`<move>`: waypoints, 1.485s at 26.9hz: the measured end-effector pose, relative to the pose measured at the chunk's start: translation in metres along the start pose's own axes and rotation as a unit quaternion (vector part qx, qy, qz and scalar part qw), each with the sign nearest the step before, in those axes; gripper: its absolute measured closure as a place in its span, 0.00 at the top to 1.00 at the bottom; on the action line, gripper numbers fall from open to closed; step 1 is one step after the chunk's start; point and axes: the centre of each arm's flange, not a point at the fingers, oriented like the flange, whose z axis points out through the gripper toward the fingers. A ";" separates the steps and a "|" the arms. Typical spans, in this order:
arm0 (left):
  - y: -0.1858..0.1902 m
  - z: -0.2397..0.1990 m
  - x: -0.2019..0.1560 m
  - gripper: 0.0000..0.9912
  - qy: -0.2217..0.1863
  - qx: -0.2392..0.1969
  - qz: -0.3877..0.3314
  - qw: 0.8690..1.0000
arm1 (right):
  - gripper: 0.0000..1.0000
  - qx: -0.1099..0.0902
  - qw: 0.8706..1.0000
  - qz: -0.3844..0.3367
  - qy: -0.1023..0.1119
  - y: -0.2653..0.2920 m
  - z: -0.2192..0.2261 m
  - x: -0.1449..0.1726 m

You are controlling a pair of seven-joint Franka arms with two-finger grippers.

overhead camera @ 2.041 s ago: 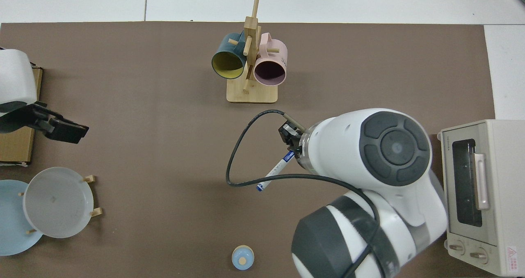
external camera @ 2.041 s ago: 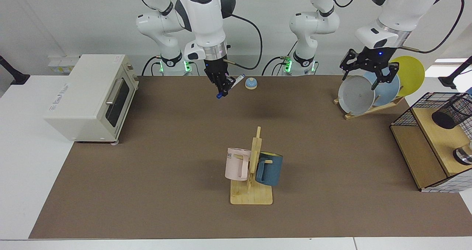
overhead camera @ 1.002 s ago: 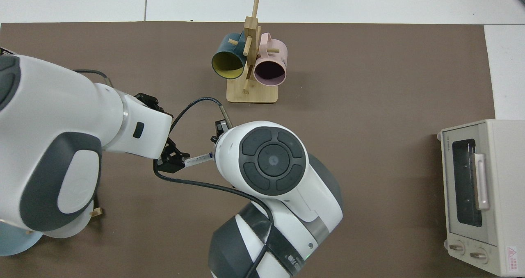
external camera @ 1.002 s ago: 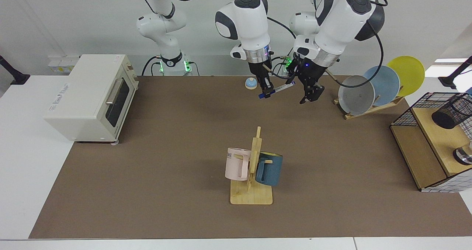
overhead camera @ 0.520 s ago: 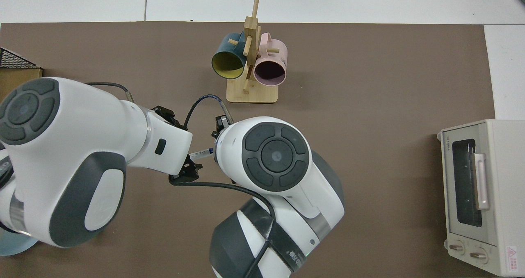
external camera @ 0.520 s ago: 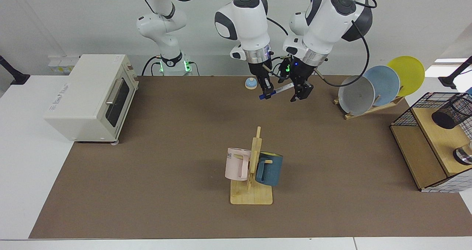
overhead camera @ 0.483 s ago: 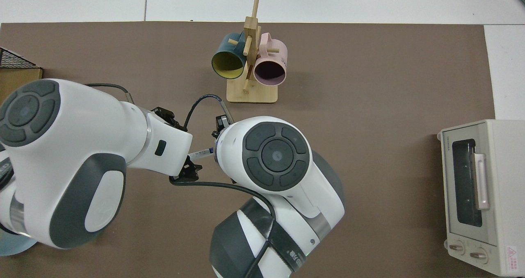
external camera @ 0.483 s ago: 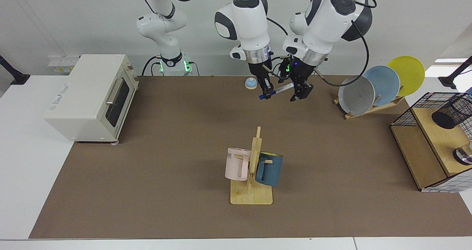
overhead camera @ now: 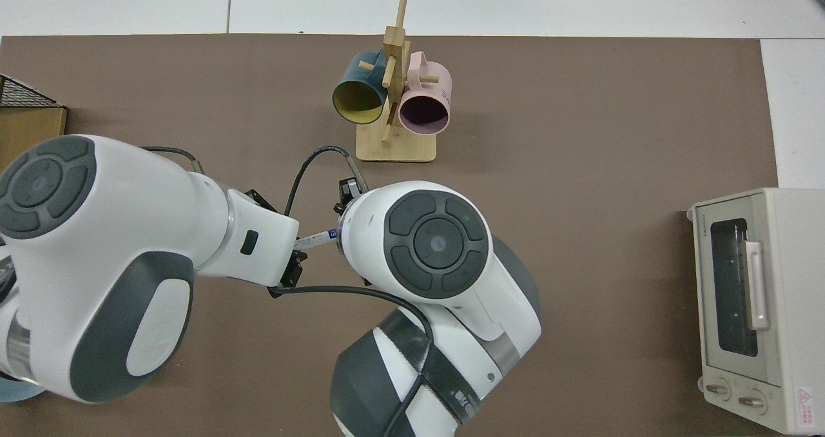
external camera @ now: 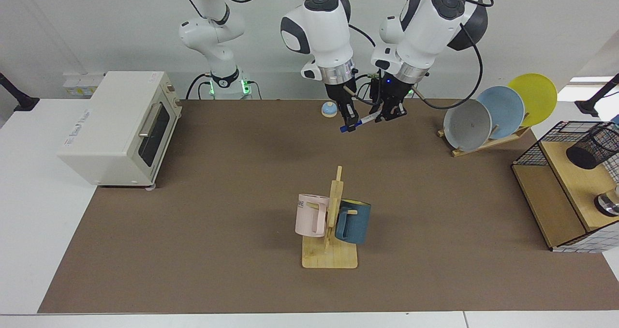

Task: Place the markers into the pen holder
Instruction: 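Pull the marker away with the left gripper while the right gripper withdraws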

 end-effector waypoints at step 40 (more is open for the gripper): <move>-0.070 -0.021 -0.082 0.17 -0.064 0.068 -0.071 0.993 | 1.00 -0.067 0.925 -0.371 0.041 -0.033 -0.052 0.193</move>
